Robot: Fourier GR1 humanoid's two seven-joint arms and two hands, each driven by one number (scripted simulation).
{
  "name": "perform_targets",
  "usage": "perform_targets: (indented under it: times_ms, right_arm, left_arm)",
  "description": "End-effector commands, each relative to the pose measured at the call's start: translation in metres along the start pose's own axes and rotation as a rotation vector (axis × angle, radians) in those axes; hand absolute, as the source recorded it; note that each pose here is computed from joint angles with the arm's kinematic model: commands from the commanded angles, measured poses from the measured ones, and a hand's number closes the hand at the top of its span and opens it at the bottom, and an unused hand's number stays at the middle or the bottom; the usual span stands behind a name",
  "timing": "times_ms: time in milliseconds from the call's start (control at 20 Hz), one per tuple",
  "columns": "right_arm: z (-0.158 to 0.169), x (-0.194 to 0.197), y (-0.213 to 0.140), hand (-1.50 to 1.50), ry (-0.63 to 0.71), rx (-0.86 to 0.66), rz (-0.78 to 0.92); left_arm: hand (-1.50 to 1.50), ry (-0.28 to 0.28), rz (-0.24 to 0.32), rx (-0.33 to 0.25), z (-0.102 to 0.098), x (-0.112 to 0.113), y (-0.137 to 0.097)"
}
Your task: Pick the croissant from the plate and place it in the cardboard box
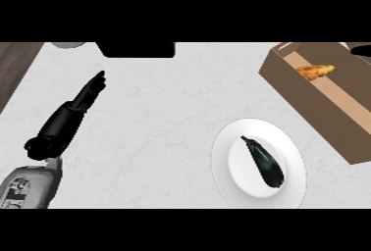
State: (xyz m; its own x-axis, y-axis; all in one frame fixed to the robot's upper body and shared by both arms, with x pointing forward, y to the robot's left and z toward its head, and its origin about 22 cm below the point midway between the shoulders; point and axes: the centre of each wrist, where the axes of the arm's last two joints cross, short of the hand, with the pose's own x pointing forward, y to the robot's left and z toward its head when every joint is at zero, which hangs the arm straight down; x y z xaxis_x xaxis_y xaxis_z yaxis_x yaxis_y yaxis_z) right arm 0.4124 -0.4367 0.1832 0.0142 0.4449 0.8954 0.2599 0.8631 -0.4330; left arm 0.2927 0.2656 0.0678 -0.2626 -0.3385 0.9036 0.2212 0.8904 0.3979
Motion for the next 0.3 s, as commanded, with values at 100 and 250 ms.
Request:
perform_targets:
  times_ms: [100,250]
  right_arm:
    - [0.023,-0.040,-0.043,-1.50,0.045,-0.201,-0.278]
    - [0.033,-0.048,-0.061,-1.50,0.023,-0.283,-0.263]
  left_arm:
    - [0.00,-0.013,-0.022,-0.009,-0.001,0.008,-0.004]
    - [0.00,-0.022,0.002,-0.020,-0.005,0.007,0.013]
